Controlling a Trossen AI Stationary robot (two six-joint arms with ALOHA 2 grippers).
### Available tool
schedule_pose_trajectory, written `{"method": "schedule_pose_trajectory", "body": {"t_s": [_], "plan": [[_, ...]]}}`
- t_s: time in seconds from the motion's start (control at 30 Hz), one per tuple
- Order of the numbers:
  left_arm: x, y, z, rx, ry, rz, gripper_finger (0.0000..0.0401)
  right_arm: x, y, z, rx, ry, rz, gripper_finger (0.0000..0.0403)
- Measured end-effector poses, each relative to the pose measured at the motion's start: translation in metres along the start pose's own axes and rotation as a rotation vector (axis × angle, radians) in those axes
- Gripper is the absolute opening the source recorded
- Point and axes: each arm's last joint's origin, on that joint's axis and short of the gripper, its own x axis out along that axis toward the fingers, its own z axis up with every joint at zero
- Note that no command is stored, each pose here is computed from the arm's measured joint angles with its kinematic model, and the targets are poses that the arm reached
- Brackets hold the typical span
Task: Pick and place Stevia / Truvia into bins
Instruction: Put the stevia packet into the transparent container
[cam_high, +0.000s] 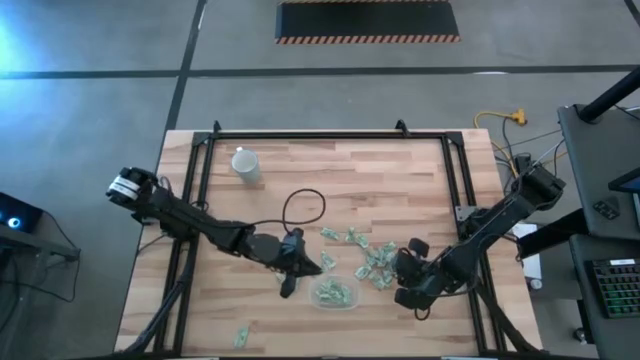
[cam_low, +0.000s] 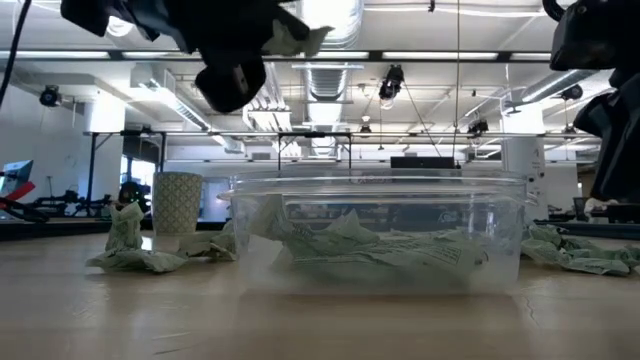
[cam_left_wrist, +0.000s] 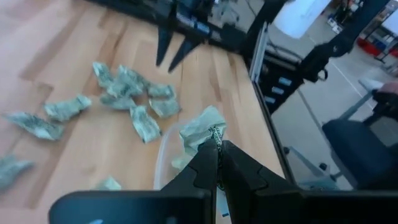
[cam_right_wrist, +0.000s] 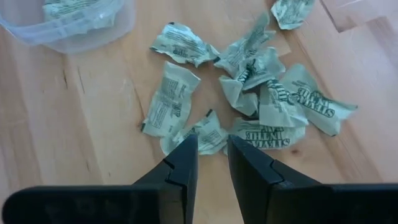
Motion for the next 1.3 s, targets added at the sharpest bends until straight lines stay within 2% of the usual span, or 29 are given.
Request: {"method": "schedule_pose_trajectory", "body": {"t_s": [0.27,0.47,0.63,0.9,1.07,1.3], "plan": [[0.02,-0.005,-0.007,0.0,0.07,-0.072,0.0,0.0,0.0,0.0,-0.011,-0.003,0.005,0.0097],[0.037,-0.002,-0.018,0.003,0.121,-0.059,0.0001,0.0,0.0,0.0,-0.01,-0.003,0.005,0.0104],[0.042,0.001,-0.024,0.006,0.154,-0.04,0.0033,0.0,0.001,0.0,-0.008,-0.006,0.009,0.0109],[0.041,0.0,-0.022,-0.001,0.15,-0.052,0.0106,0.0,0.006,0.003,-0.021,-0.038,0.064,0.0105],[0.035,-0.004,-0.014,-0.029,0.132,-0.067,0.0113,0.002,0.009,0.004,-0.089,-0.055,0.083,0.0099],[0.025,-0.008,-0.006,-0.031,0.117,-0.08,0.0114,0.011,0.001,0.0,-0.044,-0.037,0.045,0.0104]]}}
